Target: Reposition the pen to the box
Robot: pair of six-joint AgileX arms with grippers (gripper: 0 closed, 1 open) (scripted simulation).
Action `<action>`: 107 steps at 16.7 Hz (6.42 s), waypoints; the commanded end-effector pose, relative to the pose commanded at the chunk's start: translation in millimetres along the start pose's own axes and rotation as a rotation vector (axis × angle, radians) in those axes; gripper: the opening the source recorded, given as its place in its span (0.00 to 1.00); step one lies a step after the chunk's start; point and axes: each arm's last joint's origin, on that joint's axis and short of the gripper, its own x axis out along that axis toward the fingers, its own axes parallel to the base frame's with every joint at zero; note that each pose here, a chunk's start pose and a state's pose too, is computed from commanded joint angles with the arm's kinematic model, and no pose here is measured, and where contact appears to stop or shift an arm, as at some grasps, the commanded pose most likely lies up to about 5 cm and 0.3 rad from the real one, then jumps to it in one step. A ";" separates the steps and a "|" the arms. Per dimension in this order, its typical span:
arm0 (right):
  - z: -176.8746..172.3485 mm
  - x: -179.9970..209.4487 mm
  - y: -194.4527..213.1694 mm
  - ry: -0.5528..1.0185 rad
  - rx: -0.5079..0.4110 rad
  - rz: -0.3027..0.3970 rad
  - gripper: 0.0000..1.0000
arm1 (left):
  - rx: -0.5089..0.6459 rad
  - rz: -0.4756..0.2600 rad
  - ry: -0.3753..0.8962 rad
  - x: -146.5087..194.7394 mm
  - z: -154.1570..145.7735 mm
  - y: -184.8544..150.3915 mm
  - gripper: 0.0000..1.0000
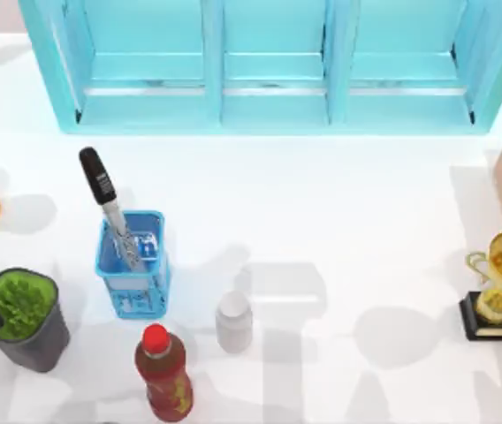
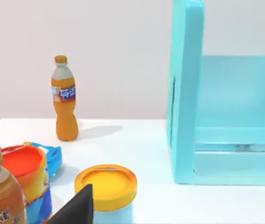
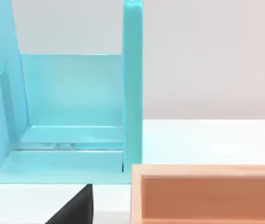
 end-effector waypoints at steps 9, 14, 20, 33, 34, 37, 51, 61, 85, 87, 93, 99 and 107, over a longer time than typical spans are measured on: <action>48.0 14.1 22.3 0.059 0.038 0.175 1.00 | 0.000 0.000 0.000 0.0 0.0 0.0 1.00; 88.5 63.7 77.6 0.226 0.053 0.398 1.00 | 0.000 0.000 0.000 0.0 0.0 0.0 1.00; 75.8 125.8 200.8 0.452 0.008 0.633 1.00 | 0.000 0.000 0.000 0.0 0.0 0.0 1.00; 10.6 123.4 324.5 0.618 -0.076 0.818 1.00 | 0.000 0.000 0.000 0.0 0.0 0.0 1.00; 10.2 124.0 322.6 0.620 -0.077 0.815 1.00 | 0.000 0.000 0.000 0.0 0.0 0.0 1.00; 9.4 130.7 327.9 0.616 -0.074 0.817 1.00 | 0.000 0.000 0.000 0.0 0.0 0.0 1.00; -43.7 175.3 390.5 0.618 -0.076 0.818 1.00 | 0.000 0.000 0.000 0.0 0.0 0.0 1.00; -43.7 175.3 390.5 0.618 -0.076 0.818 0.32 | 0.000 0.000 0.000 0.0 0.0 0.0 1.00; 60.2 185.2 313.0 0.605 -0.064 0.850 0.00 | 0.000 0.000 0.000 0.0 0.0 0.0 1.00; 81.6 182.6 288.6 0.602 -0.065 0.851 0.00 | 0.000 0.000 0.000 0.0 0.0 0.0 1.00; 109.1 173.9 241.1 0.613 -0.069 0.821 0.00 | 0.000 0.000 0.000 0.0 0.0 0.0 1.00; 108.8 175.8 239.3 0.621 -0.073 0.815 0.00 | 0.000 0.000 0.000 0.0 0.0 0.0 1.00; 128.2 205.7 88.1 0.786 -0.142 0.512 0.00 | 0.000 0.000 0.000 0.0 0.0 0.0 1.00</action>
